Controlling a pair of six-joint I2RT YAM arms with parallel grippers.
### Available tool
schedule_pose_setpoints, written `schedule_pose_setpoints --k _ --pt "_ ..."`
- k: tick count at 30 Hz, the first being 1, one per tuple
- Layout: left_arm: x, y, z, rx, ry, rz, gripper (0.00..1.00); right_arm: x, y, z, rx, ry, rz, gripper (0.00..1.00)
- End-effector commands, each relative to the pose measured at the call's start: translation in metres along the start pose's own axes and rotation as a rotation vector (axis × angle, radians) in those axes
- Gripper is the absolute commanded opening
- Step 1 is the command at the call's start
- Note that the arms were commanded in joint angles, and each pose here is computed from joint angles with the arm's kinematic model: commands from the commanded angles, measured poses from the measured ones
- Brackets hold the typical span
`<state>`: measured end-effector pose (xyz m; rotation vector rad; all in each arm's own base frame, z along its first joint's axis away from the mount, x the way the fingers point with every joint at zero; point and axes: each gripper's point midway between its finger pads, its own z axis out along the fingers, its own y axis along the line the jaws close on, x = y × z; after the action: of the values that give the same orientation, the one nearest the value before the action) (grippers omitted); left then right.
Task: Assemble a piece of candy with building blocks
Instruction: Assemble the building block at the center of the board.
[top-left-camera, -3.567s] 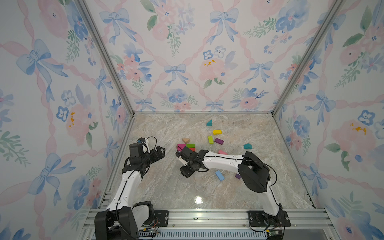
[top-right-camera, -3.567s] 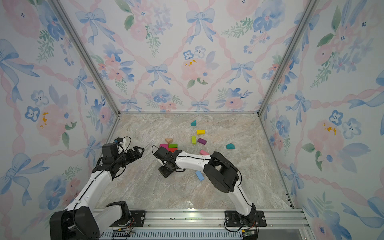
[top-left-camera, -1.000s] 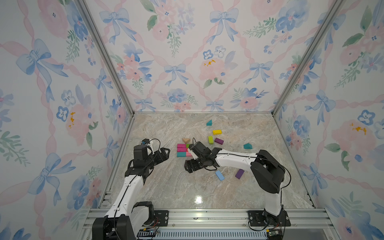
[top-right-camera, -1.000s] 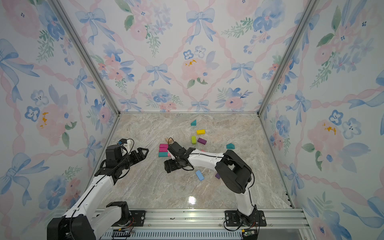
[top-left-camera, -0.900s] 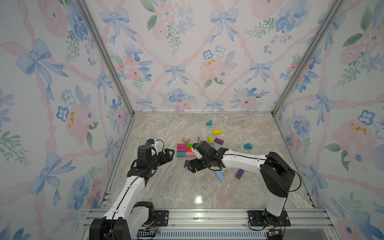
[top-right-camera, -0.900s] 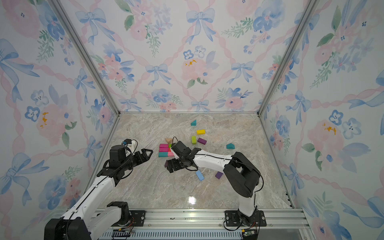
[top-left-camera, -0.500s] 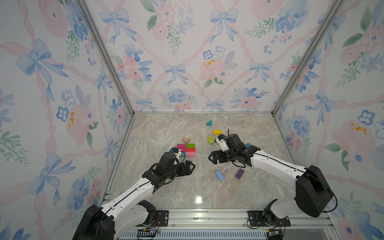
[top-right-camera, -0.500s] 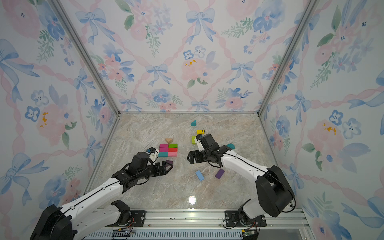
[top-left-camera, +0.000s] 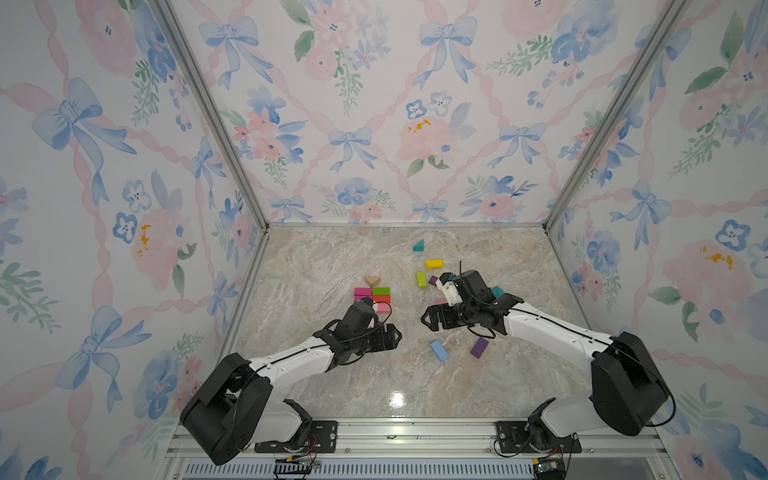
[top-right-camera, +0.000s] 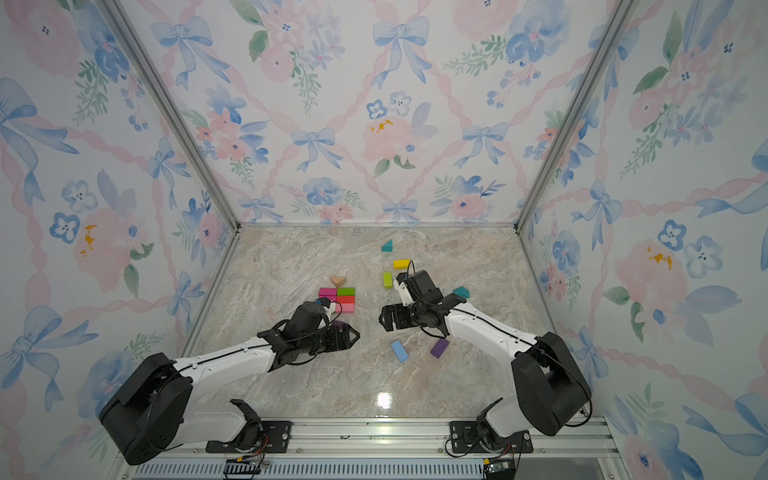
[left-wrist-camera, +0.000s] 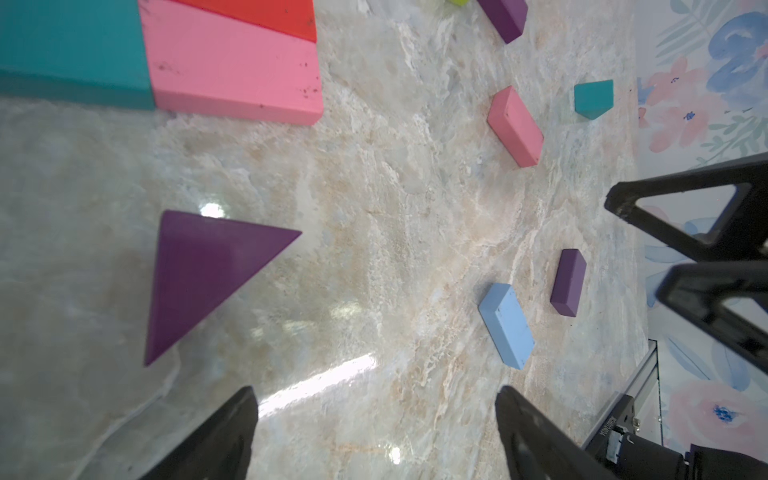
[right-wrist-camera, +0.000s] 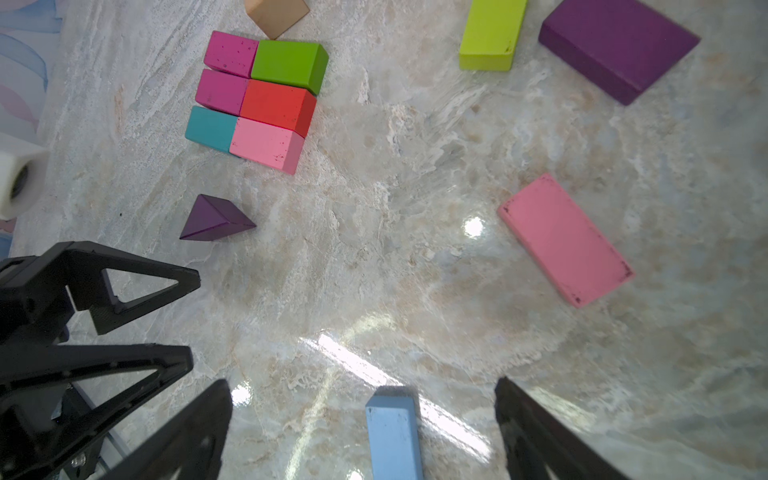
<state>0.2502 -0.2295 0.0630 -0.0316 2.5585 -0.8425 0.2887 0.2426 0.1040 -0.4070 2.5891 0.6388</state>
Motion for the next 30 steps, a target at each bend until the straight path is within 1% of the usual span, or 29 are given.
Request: schedule_pose_setpoints --k 1,9,14,19,26,30 --pt "-0.015 -0.008 0.005 0.009 -0.044 0.017 0.92 0.003 -0.006 0.003 0.002 0.01 0.011 0.99" --pt "-0.024 -0.002 0.018 -0.029 -0.059 0.017 0.92 -0.002 -0.015 0.001 0.014 0.008 0.025 0.99" --pt "-0.029 0.009 0.016 -0.042 -0.067 0.006 0.91 -0.003 -0.016 -0.002 0.016 0.003 0.025 0.99" --pt "-0.036 0.016 0.011 -0.041 -0.081 0.002 0.88 0.0 -0.02 0.003 0.023 0.018 0.028 0.99" --pt "-0.036 0.018 0.014 -0.037 -0.067 0.001 0.88 -0.002 -0.019 0.002 0.019 0.011 0.028 0.99" --pt "-0.036 0.014 0.016 -0.014 -0.062 -0.004 0.88 -0.002 -0.021 -0.001 0.022 0.007 0.029 0.99"
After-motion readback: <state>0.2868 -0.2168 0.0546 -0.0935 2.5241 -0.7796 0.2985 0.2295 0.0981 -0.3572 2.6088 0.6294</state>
